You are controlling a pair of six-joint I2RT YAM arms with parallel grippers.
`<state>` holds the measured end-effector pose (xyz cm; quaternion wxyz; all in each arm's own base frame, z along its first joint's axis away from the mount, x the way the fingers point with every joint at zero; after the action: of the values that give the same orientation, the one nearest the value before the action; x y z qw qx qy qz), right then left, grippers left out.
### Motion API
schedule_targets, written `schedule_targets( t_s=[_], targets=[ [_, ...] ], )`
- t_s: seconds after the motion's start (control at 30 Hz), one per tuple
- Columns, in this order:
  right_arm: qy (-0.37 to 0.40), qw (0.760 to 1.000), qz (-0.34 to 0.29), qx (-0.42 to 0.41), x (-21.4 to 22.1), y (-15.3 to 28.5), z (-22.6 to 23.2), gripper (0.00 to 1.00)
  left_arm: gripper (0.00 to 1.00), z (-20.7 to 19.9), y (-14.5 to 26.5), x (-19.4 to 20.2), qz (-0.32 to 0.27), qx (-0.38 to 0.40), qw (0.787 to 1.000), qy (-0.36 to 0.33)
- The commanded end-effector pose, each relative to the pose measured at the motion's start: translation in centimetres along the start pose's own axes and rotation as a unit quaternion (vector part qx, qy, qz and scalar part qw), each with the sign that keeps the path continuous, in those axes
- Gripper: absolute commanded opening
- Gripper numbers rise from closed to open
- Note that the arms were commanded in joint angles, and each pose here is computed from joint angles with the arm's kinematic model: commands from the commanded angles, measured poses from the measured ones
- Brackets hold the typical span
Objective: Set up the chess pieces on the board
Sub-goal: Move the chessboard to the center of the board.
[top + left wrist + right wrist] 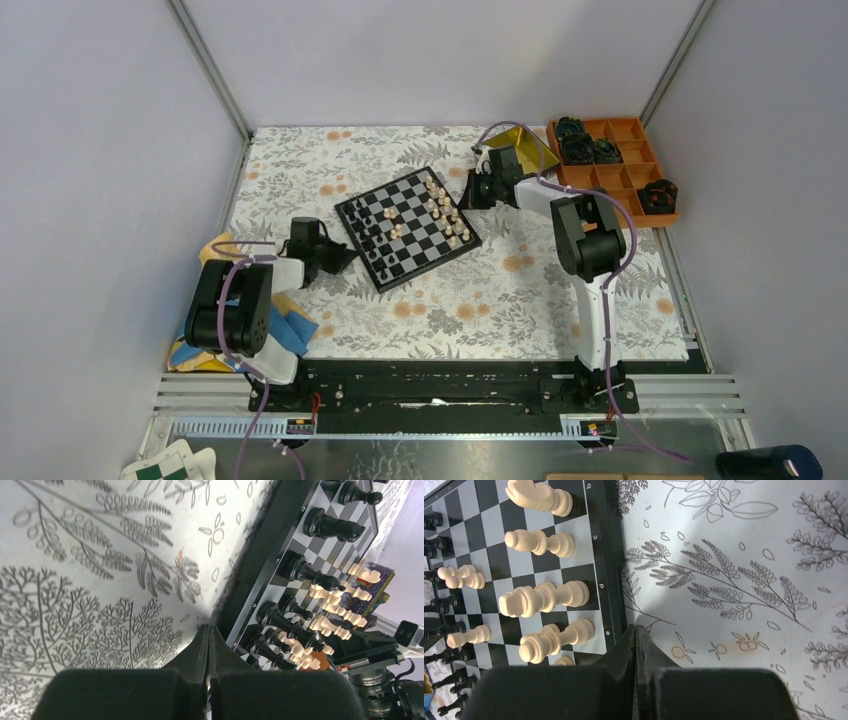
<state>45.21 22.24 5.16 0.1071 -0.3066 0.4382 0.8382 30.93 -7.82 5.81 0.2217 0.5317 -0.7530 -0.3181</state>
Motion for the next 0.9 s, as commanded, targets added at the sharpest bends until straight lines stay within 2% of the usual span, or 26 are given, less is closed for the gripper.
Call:
schedule_targets(
  t_s=[0.0, 0.87],
  targets=[
    [-0.013, 0.995, 0.097, -0.023, 5.4, 0.6, 2.5, 0.0, 0.02, 1.4, 0.9, 3.0, 0.054, -0.022, 0.998, -0.024],
    [-0.034, 0.996, 0.082, -0.003, 9.0, 4.6, 3.1, 0.0, 0.02, 5.1, 3.8, 7.3, 0.077, -0.045, 0.994, -0.063]
  ],
)
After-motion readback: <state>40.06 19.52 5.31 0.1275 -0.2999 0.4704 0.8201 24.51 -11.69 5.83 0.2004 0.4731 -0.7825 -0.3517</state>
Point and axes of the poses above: each gripper's point midway between its finger pads, its own y axis back along the fingers, its own z axis along the line the jaws close on, x = y × z, the point moved 6 cm from there along y, back along the fingers, and after that the axes turned 6 degrees about y, right-handed, at the moved point
